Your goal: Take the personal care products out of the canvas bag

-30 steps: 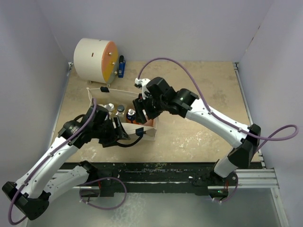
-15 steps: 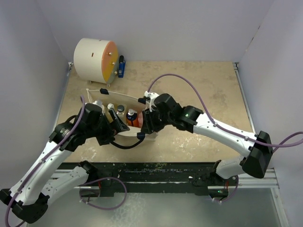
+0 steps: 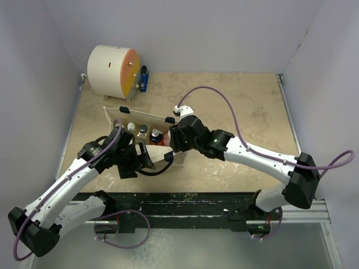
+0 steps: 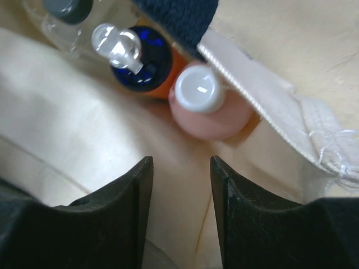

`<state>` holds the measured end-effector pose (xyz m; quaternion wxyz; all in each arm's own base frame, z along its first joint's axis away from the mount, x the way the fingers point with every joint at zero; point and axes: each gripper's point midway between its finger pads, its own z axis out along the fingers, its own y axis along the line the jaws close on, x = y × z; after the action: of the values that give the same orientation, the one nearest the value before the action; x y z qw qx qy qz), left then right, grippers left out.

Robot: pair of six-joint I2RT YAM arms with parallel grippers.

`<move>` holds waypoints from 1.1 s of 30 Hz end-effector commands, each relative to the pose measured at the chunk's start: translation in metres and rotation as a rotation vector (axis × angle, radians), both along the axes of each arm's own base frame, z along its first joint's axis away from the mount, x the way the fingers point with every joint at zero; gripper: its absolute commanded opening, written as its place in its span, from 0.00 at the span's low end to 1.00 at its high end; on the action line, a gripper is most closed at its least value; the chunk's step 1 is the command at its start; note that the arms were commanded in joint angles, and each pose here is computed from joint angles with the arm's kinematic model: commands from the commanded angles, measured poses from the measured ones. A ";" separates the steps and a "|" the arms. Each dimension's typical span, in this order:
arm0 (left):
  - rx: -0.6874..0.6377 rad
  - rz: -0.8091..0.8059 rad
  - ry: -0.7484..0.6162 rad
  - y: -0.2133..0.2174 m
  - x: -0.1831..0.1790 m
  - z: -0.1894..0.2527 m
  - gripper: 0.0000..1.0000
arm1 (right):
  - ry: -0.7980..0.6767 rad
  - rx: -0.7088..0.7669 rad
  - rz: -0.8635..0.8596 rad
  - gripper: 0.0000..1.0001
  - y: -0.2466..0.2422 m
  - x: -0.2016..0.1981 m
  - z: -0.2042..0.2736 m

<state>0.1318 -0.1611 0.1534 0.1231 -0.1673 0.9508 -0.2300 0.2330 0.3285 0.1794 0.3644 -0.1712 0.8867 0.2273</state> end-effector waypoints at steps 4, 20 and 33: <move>-0.017 -0.150 -0.086 -0.009 0.007 0.022 0.87 | -0.186 -0.093 -0.102 0.50 -0.011 0.043 0.016; -0.142 -0.146 -0.306 -0.011 0.010 0.088 1.00 | -0.302 -0.078 -0.057 0.53 0.016 0.067 -0.002; -0.097 -0.120 -0.302 -0.004 0.012 0.096 0.99 | -0.322 -0.147 -0.043 0.53 0.022 0.078 -0.035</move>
<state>0.1357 -0.1648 0.2344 0.2216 -0.0785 0.9236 -0.3029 0.3013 0.3501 0.1413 0.4784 -0.2141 0.8403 0.1384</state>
